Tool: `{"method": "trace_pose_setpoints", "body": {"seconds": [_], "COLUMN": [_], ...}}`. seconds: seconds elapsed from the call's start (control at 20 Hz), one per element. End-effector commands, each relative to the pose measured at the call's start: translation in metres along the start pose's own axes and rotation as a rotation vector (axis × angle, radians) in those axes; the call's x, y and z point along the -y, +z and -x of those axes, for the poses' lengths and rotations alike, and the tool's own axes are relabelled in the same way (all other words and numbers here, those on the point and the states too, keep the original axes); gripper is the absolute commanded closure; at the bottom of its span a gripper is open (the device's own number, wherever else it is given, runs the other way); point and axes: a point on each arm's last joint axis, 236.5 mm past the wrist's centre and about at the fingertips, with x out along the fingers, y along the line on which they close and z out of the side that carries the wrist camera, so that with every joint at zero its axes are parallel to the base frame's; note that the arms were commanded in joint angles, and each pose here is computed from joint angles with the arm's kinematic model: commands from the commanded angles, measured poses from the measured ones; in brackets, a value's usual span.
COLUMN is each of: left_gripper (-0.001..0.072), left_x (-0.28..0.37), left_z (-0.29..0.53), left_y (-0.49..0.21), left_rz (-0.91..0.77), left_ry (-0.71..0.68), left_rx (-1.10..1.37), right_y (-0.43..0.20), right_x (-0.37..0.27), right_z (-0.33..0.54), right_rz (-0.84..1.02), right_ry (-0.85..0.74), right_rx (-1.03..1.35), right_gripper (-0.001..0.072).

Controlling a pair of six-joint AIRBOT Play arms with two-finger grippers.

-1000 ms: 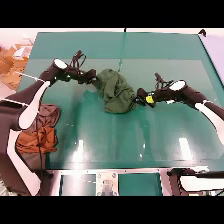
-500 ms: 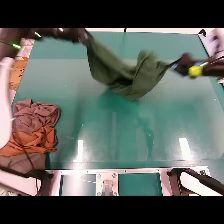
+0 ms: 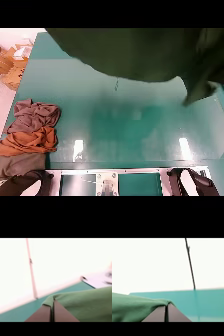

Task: Fold the shirts.

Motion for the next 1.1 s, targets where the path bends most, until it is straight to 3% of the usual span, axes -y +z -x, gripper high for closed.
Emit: {"method": "trace_pose_setpoints", "body": {"seconds": [0.0, 0.2, 0.4, 0.7, 0.9, 0.95, 1.0, 1.05], "left_gripper": [0.0689, 0.0688, 0.0688, 0.0688, 0.066, 0.0355, 0.0103, 0.0097], "left_x": [-0.023, -0.048, -0.091, -0.127, -0.113, -0.11, -0.111, -0.114], "left_z": [0.047, -0.009, -0.103, -0.218, -0.247, -0.247, -0.246, -0.242], "left_y": [0.011, -0.064, -0.187, -0.455, -0.554, -0.565, -0.569, -0.565], "left_rz": [-0.062, -0.018, 0.044, 0.157, 0.317, 0.34, 0.346, 0.351], "left_ry": [0.171, 0.176, 0.184, 0.114, 0.056, 0.052, 0.053, 0.049], "left_rx": [0.005, -0.198, -0.457, -0.864, -0.916, -0.928, -0.938, -0.95], "right_y": [0.019, -0.002, -0.07, -0.287, -0.4, -0.411, -0.411, -0.402], "right_x": [-0.019, -0.003, 0.058, 0.135, 0.16, 0.164, 0.173, 0.182], "right_z": [0.028, 0.008, -0.056, -0.211, -0.26, -0.263, -0.263, -0.26], "right_rz": [0.068, -0.015, -0.184, -0.359, -0.445, -0.459, -0.467, -0.472], "right_ry": [-0.026, -0.004, 0.024, -0.019, -0.062, -0.068, -0.082, -0.09], "right_rx": [0.089, 0.031, -0.113, -0.48, -0.669, -0.69, -0.686, -0.674], "right_gripper": [0.0696, 0.0696, 0.0695, 0.0695, 0.0694, 0.0671, 0.055, 0.0432]}}
